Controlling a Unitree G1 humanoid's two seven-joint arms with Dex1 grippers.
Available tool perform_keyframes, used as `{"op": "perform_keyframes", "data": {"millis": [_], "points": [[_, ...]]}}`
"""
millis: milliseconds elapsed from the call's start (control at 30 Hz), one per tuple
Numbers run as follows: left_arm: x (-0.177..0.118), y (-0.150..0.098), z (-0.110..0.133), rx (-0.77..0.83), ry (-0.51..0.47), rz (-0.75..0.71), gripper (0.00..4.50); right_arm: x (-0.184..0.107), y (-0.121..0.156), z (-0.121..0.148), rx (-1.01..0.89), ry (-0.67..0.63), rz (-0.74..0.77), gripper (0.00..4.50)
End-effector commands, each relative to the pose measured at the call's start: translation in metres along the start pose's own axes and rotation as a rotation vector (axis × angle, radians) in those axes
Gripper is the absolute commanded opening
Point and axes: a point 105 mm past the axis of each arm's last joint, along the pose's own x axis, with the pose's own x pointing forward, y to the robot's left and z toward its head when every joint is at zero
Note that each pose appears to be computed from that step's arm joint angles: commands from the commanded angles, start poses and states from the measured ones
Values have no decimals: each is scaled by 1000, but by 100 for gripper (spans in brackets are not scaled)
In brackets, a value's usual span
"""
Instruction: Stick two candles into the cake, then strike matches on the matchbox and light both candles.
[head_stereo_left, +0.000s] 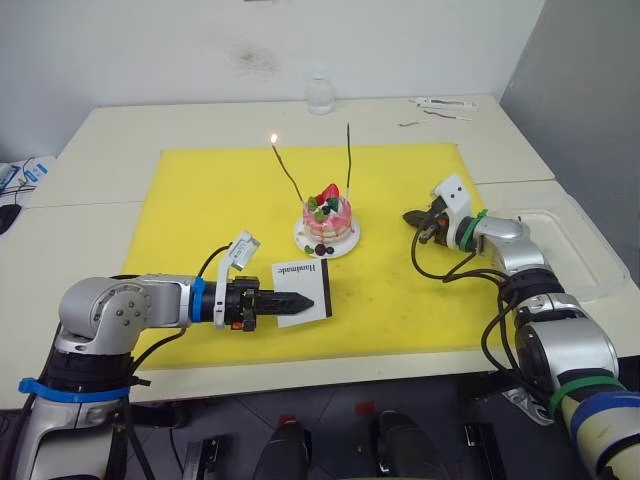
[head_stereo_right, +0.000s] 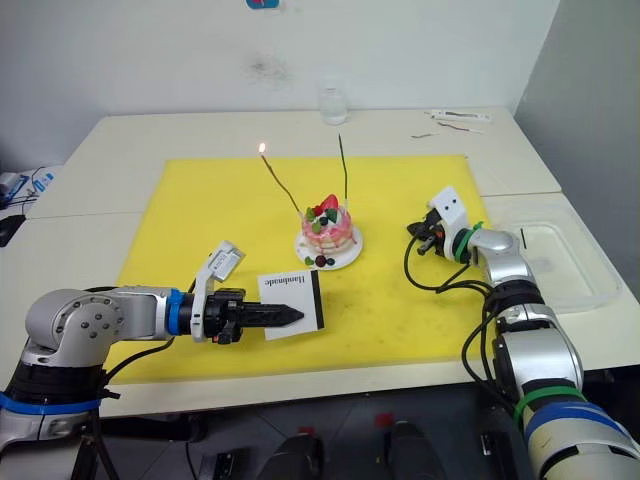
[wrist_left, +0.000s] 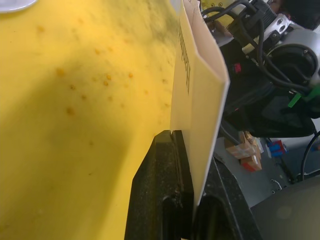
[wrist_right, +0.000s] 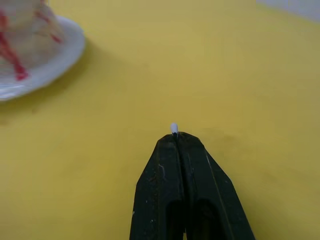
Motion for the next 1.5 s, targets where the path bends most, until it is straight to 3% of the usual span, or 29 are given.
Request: {"op": "perform_keyframes", "data": {"millis": [33,267,400,533,1500], "points": [[-5,-5,13,5,-48,-8,0,-19,23,47,-195,-76,148,3],[-4,0,18,-4,-56,4,0,-46,94,78,-391,-135,357,3],[-1,0,20,-5,-56,-4,0,-42,128,87,-461,-179,424,3],[0,1,24,-6,-63,-12,0,-35,143,89,-466,-199,440,3],[1,-1,24,0,-76,-25,0,-9,149,92,-476,-197,428,3]]}}
